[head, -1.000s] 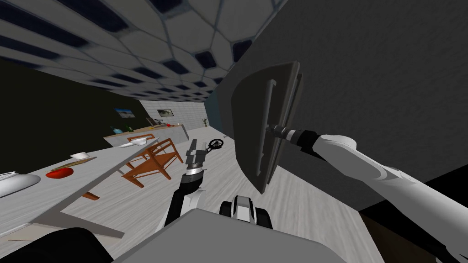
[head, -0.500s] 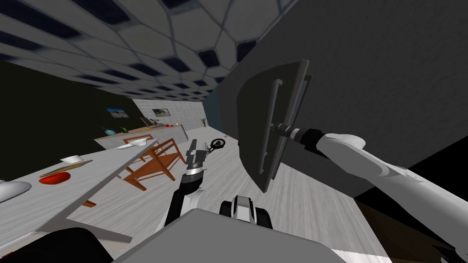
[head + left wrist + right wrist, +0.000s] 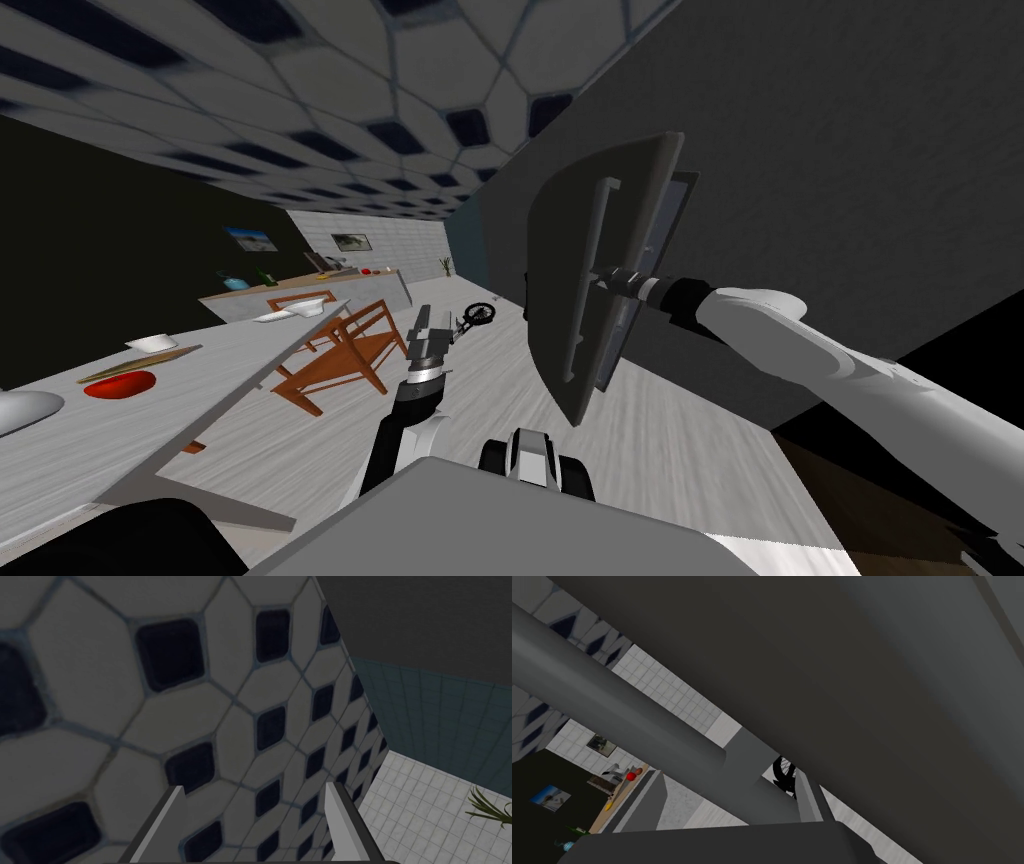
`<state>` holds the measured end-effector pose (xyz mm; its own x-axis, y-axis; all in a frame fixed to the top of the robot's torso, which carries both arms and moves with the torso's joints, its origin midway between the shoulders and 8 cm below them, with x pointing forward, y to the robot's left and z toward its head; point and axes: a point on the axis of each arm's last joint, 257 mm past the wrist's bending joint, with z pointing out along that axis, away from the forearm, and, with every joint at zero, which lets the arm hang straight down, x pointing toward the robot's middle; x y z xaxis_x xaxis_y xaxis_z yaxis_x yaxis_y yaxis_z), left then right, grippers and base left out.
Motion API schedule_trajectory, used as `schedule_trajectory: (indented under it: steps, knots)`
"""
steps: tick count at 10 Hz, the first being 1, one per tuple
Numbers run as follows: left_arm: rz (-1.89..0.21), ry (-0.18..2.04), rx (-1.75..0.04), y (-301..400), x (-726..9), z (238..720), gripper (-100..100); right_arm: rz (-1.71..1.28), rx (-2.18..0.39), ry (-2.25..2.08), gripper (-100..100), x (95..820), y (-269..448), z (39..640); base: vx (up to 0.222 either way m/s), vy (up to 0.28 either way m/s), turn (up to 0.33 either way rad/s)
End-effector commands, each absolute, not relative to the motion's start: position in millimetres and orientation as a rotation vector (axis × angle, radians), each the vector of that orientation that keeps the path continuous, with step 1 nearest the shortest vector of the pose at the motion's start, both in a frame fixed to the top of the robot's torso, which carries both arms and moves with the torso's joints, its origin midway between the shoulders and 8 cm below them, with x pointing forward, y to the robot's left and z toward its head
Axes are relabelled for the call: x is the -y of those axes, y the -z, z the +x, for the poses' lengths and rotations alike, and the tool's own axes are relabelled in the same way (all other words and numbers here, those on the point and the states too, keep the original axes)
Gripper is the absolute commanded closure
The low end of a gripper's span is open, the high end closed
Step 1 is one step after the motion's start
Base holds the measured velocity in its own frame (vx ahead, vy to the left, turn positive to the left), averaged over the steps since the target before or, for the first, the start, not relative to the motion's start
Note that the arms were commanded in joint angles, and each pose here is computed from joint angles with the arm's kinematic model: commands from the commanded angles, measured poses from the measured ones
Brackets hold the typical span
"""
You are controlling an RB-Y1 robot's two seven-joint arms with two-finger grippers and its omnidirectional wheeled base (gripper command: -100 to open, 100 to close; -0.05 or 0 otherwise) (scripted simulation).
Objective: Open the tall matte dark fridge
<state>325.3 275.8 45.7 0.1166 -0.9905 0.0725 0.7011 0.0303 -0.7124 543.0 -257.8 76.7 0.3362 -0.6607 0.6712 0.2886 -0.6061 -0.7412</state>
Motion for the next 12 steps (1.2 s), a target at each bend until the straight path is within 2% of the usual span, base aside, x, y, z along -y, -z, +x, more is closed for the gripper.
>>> schedule_trajectory:
  steps: [1, 12]
  knots:
    - [-0.700, 1.398, -0.522, -45.7, -275.9, 325.3, 0, -1.727, -0.378, 1.375, -100, 268.8, -102.1, 549.7, 0.024, -0.012, 0.007]
    - [-0.700, 1.398, -0.522, -45.7, -275.9, 325.3, 0, -1.659, -0.468, 1.300, -100, 287.9, -171.5, 551.9, 0.010, 0.002, 0.007]
